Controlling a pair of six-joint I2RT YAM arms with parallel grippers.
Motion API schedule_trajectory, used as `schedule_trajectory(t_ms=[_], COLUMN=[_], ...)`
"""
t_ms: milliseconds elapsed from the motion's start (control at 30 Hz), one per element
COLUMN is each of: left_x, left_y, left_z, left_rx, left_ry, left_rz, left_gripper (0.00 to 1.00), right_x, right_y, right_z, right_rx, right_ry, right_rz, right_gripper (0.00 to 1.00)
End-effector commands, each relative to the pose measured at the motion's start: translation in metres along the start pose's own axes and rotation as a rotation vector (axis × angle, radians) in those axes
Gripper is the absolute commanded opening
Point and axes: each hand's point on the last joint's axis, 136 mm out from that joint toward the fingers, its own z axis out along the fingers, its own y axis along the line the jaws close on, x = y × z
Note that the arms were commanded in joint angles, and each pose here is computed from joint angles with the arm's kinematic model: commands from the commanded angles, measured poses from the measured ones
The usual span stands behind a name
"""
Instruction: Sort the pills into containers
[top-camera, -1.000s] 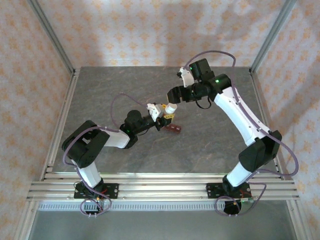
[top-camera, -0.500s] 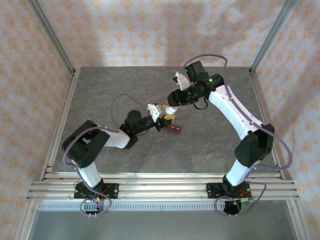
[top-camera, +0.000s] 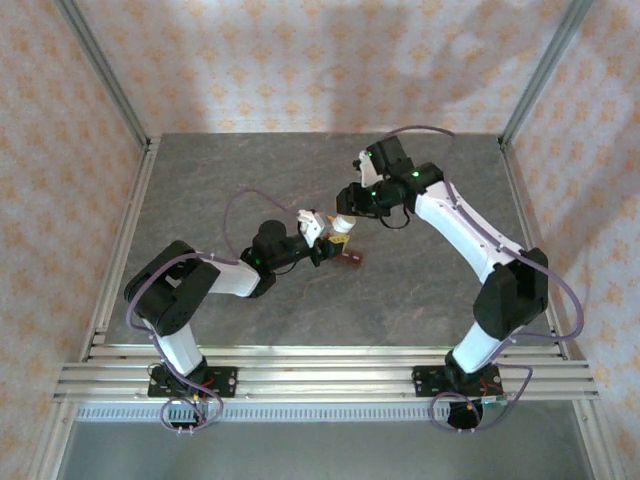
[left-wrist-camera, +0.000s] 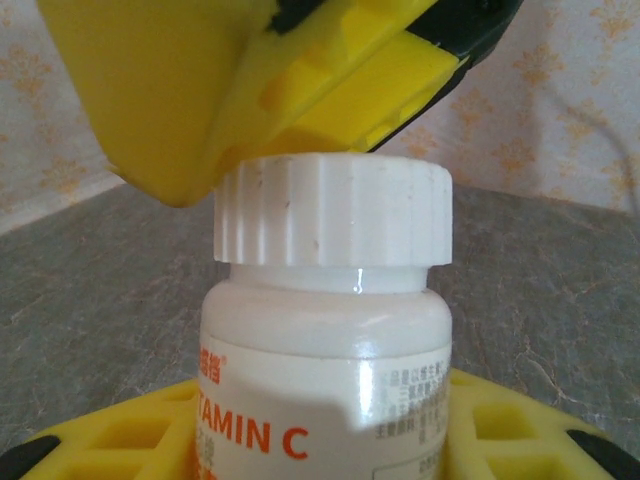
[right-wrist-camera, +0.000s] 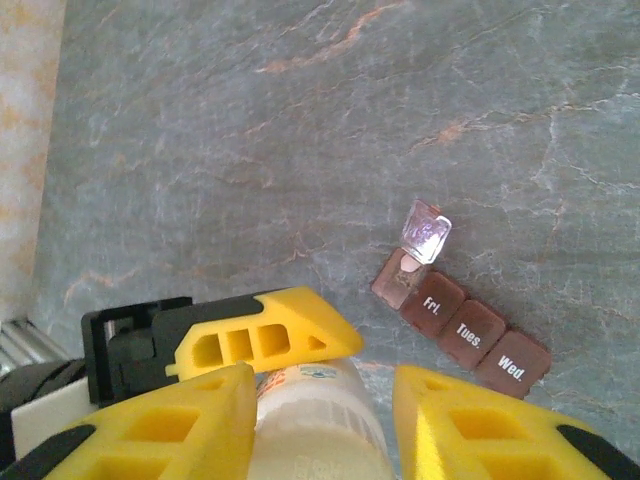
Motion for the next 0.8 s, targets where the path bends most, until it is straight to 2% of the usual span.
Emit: schedule_trajectory(t_ms=[0,167,367,467,567,667,767], left_x=[-0.062,-0.058,-0.056,-0.056,-0.058,-0.059,-0.058], left_y=[-0.001,-0.001,-0.001,0.0,-0.001,-0.001,-0.001], left_z=[-0.003,-0.003,-0.003,-0.003,-0.004,-0.004,-0.003], left_rx=[-0.005,-0.01,-0.01,-0.012,-0.011,-0.009,-0.005], left_ry=[-0.2,-0.19,-0.186,-0.187,-0.192,-0.193,-0.191], left_rz=[0.093,0.097,0.094,0.097,0.099,0.106,0.1], left_gripper=[0.0,0.0,0.0,0.0,0.0,0.0,0.0], right_x=[0.008,-0.017,-0.048,-0.054,-0.05,-0.03,-0.014], right_y=[-0.013,-0.003,0.008,0.007,0.009,0.026,0.026], right_z=[0.006,-0.014,-0.045,-0.056,-0.06,-0.058,-0.06], right_rx=[0.088,0.095,0.077,0.084,0.062,-0.048,-0.06], right_ry=[-0.012,-0.079,-0.158,-0.171,-0.153,-0.06,-0.004], right_rz=[0.135,0.114,0.1,0.077,0.0,-0.174,-0.272], right_gripper=[0.42,0.52,0.71,0.75,0.78,0.82,0.84])
